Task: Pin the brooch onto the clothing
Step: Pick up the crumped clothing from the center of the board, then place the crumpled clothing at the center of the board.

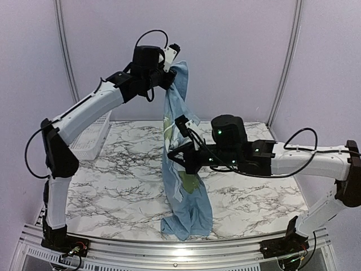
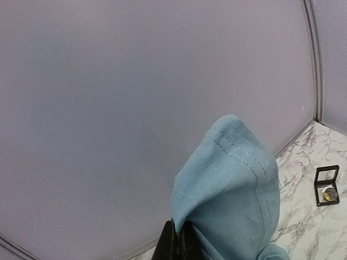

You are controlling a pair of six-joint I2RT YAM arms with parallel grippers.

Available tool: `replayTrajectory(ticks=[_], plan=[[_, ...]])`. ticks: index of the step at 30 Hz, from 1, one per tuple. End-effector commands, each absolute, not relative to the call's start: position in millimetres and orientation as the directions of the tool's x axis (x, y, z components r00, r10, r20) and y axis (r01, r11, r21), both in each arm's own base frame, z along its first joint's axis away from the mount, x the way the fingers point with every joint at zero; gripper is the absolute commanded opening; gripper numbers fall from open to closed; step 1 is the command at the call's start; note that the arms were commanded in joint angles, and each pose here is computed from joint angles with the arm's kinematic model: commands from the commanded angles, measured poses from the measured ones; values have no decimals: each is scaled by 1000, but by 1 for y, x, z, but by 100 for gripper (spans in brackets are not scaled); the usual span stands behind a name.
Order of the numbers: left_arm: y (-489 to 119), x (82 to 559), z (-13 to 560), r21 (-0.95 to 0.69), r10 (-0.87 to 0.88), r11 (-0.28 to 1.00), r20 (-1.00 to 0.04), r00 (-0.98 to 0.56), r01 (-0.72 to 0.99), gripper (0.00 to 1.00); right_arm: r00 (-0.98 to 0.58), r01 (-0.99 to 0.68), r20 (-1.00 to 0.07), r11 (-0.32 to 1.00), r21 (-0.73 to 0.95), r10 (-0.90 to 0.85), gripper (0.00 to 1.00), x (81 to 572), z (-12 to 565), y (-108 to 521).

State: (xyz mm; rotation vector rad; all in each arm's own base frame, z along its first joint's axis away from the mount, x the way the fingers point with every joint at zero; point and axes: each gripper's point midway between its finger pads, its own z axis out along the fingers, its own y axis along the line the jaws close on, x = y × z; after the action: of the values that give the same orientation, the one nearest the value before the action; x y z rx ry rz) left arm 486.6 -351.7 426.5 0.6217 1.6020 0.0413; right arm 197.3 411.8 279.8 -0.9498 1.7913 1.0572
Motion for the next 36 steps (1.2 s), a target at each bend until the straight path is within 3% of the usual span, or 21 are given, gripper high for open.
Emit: replayTrajectory(ticks=[1,2,4,5,6,10,15,18,21,23,25,28,31,34,36], plan=[[-347,563,336,435,474,864,-872,-121,253,0,-450,-674,-892,674,303,-49,0,288,262,400],[-341,576,327,409,447,883,-884,-141,232,14,-456,-626,-890,719,301,-24,8,307,253,398],[-330,589,313,353,393,909,-902,-177,221,79,-436,-578,-900,767,278,-3,45,336,248,398],[-326,590,311,336,379,915,-906,-189,222,96,-435,-564,-900,785,256,-18,58,348,245,401],[-323,587,312,334,378,916,-905,-195,222,99,-440,-558,-897,798,227,-52,66,358,242,403],[-318,555,332,388,441,883,-879,-181,266,99,-436,-585,-871,807,83,-227,81,368,243,404],[-342,457,329,498,603,736,-790,-110,458,99,-443,-571,-860,819,52,-255,85,362,253,352],[-373,359,274,522,718,536,-695,-33,663,93,-527,-560,-813,821,111,-249,80,352,226,314],[-412,229,218,396,747,208,-655,116,894,82,-592,-539,-761,832,130,-265,75,341,199,287],[-421,157,174,322,763,1,-612,207,947,79,-627,-525,-723,843,120,-288,71,333,179,274],[-424,116,138,282,796,-108,-549,253,953,79,-657,-516,-688,849,114,-307,70,325,161,266],[-425,91,93,217,858,-183,-441,263,959,81,-695,-502,-647,856,125,-314,70,316,137,258],[-425,95,65,217,896,-182,-365,253,959,82,-721,-512,-619,841,174,-311,69,305,122,261],[-423,107,52,241,913,-154,-337,231,958,81,-741,-508,-598,838,200,-306,67,296,110,260],[-422,116,48,240,922,-114,-337,192,964,75,-752,-504,-585,836,214,-304,67,290,102,258]])
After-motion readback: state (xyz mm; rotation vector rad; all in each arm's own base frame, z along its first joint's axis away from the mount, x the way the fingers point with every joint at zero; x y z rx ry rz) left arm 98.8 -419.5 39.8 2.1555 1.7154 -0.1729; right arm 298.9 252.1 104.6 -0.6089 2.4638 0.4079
